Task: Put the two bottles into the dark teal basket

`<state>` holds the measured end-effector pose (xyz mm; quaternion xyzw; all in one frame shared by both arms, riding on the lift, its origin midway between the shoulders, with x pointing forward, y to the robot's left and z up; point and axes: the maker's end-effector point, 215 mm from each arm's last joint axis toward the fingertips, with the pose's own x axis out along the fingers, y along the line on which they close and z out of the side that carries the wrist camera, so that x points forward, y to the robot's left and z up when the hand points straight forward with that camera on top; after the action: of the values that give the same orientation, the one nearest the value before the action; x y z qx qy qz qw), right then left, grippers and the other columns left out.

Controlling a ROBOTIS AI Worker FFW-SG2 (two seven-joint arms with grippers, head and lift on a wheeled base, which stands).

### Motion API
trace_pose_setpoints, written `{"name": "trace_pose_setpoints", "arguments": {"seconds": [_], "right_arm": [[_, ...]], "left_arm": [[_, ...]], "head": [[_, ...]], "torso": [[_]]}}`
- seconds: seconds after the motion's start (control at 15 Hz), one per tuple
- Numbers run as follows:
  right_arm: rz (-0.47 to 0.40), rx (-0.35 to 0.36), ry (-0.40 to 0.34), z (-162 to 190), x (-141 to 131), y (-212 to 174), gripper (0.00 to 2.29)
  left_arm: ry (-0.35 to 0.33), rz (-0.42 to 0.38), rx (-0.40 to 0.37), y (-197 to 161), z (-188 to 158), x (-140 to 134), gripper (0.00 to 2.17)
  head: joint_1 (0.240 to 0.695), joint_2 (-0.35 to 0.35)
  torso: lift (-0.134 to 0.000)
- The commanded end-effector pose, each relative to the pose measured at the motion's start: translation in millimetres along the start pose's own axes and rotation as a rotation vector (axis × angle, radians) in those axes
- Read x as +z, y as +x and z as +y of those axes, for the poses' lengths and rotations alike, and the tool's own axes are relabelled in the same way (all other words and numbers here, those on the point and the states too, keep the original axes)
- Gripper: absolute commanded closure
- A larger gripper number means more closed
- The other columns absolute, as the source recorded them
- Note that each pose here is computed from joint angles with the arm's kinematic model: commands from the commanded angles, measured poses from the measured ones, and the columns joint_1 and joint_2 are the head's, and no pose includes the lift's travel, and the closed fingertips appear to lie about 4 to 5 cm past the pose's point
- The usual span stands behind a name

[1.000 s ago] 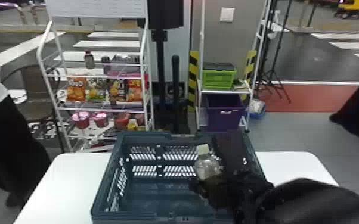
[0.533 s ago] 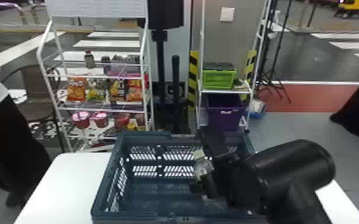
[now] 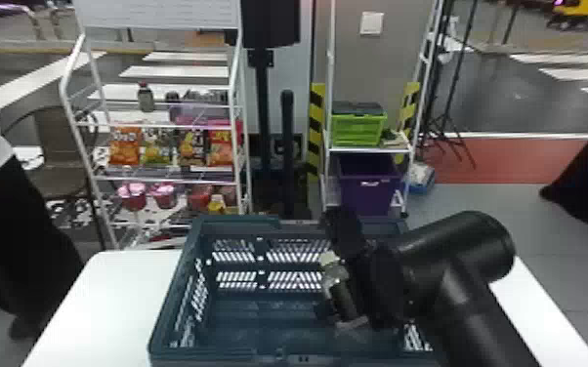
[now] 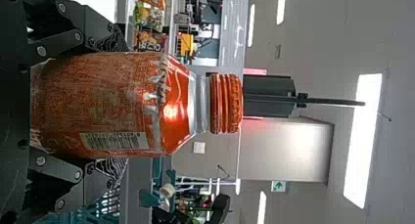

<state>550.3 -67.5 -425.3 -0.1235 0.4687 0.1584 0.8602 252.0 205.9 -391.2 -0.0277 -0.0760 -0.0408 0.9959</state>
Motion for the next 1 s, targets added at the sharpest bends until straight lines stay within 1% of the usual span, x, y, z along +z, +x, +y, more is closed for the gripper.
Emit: {"name": "trace_pose_setpoints", "arguments": {"seconds": [0.0, 0.13, 0.27, 0.33, 0.47, 0.53, 0.67, 0.73, 0.87, 0.93], "right_arm": [[-0.006, 0.004, 0.000, 0, 7, -2, 0.00], [-0.011, 0.020, 0.008, 3, 9, -2, 0.00], [-0.048, 0.030, 0.005, 7, 19, -5, 0.00], [-0.103, 0.042, 0.004, 12, 34, -9, 0.00], [-0.210, 0.071, 0.004, 29, 51, -28, 0.00], [-0.250, 0.090, 0.007, 39, 51, -37, 0.00], [-0.403, 0.139, 0.036, 59, 60, -66, 0.00], [-0.456, 0.127, 0.044, 50, 54, -76, 0.00], [-0.535, 0.083, 0.067, 21, 27, -102, 0.01], [-0.574, 0.073, 0.079, 10, 16, -115, 0.01]], "left_arm": [[-0.002, 0.012, 0.007, 4, 2, -5, 2.15], [-0.003, 0.017, 0.009, 7, 4, -7, 2.15], [-0.005, 0.013, 0.009, 9, 4, -6, 2.15], [-0.007, 0.012, 0.013, 10, 5, -5, 2.15], [-0.007, 0.008, 0.016, 10, 6, -4, 2.15], [-0.007, 0.005, 0.016, 11, 6, -2, 2.15], [-0.013, 0.028, 0.018, 13, 7, -5, 2.15], [-0.013, 0.028, 0.018, 13, 6, -4, 2.15], [-0.014, 0.034, 0.015, 16, 5, -2, 2.15], [-0.015, 0.030, 0.009, 16, 2, 0, 2.15]], "head": [[0.499, 0.000], [0.499, 0.000], [0.499, 0.000], [0.499, 0.000], [0.499, 0.000], [0.499, 0.000], [0.499, 0.000], [0.499, 0.000], [0.499, 0.000], [0.499, 0.000]], "torso": [[0.000], [0.000], [0.000], [0.000], [0.000], [0.000], [0.000], [0.000], [0.000], [0.000]]}}
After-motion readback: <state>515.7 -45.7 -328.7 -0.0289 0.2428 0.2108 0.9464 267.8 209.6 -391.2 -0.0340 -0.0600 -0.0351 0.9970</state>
